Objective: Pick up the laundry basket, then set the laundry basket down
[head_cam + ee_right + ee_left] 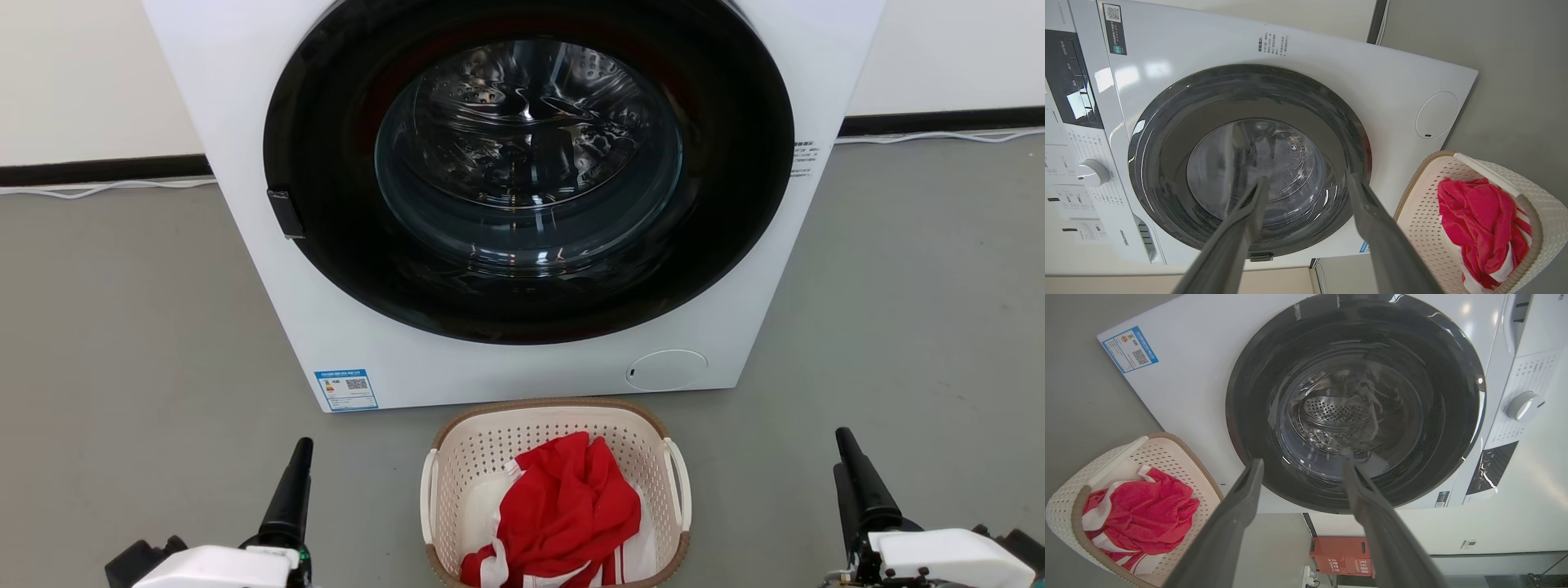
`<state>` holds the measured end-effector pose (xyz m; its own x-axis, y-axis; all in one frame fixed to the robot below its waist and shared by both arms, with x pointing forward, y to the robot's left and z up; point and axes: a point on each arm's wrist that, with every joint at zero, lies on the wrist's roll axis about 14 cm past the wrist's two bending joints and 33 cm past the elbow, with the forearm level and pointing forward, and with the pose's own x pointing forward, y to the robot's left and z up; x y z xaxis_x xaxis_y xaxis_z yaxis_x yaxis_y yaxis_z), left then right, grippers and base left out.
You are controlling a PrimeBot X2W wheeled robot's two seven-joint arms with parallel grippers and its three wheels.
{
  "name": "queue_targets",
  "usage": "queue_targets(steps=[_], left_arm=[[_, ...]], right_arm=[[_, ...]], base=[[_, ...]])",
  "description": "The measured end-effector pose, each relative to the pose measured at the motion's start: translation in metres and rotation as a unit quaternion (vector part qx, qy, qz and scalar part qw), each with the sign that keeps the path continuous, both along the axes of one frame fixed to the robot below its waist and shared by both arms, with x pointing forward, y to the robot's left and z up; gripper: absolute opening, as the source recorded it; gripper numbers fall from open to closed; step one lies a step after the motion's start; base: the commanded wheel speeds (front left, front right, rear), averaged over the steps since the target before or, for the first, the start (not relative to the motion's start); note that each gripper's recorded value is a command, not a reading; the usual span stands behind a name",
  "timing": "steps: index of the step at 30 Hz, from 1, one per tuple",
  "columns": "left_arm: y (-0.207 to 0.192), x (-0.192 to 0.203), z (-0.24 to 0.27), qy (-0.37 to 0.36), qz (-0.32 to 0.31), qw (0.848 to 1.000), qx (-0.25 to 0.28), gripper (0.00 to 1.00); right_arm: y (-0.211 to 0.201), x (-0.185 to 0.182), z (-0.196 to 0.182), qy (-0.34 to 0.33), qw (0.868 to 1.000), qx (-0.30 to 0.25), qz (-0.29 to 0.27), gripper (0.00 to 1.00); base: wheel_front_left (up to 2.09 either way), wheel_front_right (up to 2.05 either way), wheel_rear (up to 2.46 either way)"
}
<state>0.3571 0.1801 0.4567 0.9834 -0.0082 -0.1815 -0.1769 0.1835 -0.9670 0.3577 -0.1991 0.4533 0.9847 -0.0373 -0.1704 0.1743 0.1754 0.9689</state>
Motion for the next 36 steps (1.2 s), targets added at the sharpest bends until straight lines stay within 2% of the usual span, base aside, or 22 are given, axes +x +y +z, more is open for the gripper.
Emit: queue_targets(steps=[7,17,36], left_arm=[[-0.007,0.002,0.005,-0.002,-0.018,0.998,0.067,1.0],[-0.013,0.004,0.01,-0.003,-0.035,0.986,0.164,1.0],[-0.012,0.001,0.018,-0.005,-0.041,0.95,0.309,1.0]], right_arm=[[0.003,0.003,0.009,-0.011,0.998,-0.065,0.014,1.0],[0.009,0.006,0.02,-0.028,0.988,-0.146,0.029,1.0],[0.009,0.009,0.036,-0.053,0.961,-0.269,0.035,1.0]], base=[[0.0,0.0,0.0],[0.0,0.0,0.0],[0.0,0.0,0.0]])
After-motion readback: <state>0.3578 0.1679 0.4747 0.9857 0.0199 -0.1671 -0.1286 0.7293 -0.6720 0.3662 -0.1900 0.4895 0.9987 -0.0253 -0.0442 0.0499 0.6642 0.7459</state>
